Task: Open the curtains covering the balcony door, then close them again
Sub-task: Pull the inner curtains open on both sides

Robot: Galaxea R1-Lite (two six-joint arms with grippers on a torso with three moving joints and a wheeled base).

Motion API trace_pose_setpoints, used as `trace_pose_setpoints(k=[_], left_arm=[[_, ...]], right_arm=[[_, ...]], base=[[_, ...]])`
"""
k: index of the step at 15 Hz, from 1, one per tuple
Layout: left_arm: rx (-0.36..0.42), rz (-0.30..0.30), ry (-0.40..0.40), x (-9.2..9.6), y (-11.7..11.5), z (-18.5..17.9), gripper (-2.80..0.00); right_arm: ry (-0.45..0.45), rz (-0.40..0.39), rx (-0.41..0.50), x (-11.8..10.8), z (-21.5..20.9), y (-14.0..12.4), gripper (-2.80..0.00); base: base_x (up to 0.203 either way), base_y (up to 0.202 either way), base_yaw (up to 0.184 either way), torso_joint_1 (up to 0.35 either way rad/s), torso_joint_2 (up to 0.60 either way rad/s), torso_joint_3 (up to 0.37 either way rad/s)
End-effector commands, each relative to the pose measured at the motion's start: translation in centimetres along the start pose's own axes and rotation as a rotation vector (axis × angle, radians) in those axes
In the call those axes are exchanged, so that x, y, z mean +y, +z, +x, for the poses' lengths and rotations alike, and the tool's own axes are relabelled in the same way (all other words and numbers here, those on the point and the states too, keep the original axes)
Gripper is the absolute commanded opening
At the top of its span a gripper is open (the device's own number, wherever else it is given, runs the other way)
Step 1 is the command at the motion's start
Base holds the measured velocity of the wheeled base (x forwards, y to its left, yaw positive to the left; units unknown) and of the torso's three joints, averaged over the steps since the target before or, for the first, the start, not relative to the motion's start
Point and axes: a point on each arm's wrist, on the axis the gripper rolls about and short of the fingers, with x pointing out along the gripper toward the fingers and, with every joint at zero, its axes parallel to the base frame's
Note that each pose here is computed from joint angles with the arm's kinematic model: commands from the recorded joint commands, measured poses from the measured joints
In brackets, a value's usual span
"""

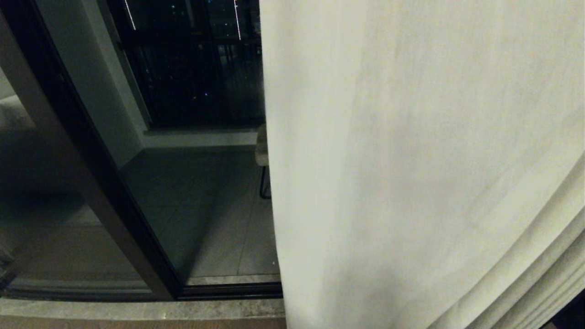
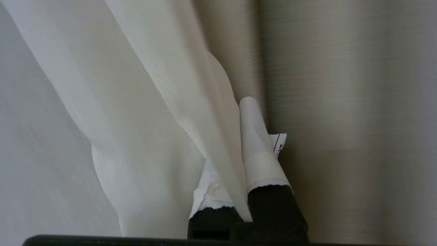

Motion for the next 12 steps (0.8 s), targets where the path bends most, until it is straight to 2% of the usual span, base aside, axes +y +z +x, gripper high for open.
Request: trace_pose_setpoints(k=[1, 8, 12], left_arm=[[0.000, -0.001, 0.001, 0.0, 0.0, 0.0, -2.80], [0.000, -0.001, 0.001, 0.0, 0.0, 0.0, -2.80], [0.000, 0.001, 0.001, 0.0, 0.0, 0.0, -2.80]], right_arm=[[-0.094, -0.026, 0.000, -3.1, 0.1, -0.3, -2.80], [-0.304, -0.054, -0.035, -10.5, -0.1, 0.4, -2.80], [-0.378, -0.069, -0.058, -13.8, -0.2, 0.8, -2.80]], base=[[0.000, 0.000, 0.000, 0.000, 0.00, 0.000], [0.000, 0.000, 0.000, 0.000, 0.00, 0.000], [0.000, 0.000, 0.000, 0.000, 0.00, 0.000]])
